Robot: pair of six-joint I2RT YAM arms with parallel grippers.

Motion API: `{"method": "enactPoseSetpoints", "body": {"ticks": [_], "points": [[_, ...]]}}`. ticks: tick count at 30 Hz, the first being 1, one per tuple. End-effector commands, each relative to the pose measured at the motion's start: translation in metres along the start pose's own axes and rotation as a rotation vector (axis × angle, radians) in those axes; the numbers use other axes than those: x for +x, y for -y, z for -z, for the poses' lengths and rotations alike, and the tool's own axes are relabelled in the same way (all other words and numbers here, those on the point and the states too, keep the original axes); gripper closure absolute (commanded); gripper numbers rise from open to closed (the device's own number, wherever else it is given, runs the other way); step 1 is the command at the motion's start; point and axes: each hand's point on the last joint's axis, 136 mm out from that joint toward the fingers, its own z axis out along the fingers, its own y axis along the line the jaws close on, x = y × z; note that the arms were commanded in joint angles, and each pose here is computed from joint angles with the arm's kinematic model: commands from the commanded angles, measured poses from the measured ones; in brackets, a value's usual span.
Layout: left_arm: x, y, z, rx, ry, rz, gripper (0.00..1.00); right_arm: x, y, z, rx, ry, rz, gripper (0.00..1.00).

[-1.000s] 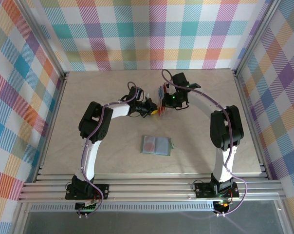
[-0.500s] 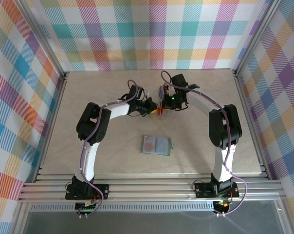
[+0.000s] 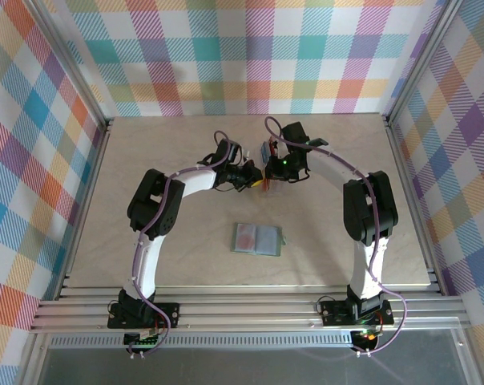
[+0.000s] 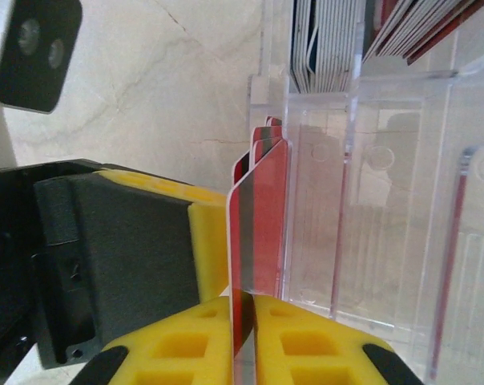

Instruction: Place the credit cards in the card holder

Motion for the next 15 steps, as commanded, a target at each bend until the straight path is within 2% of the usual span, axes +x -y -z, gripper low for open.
{"method": "enactPoseSetpoints", "body": {"ticks": [1,6,15], "points": [[0.008,-0.0049,-0.0153,-0.017,-0.031,-0.001,1.0,0.0014,-0.0175,0.0069,-0.062,-0.007,0.009,0.85],[0.0073,-0.0081,-0.0184,-0.028,-0.031,-0.003,1.0,0.0009,-0.0182,0.0099,-0.064,-0.001,0.011,0.83],[0.0069,-0.0099,-0.0193,-0.038,-0.031,-0.002,1.0,0.0009,-0.0198,0.011,-0.071,0.0,0.009,0.9]]}}
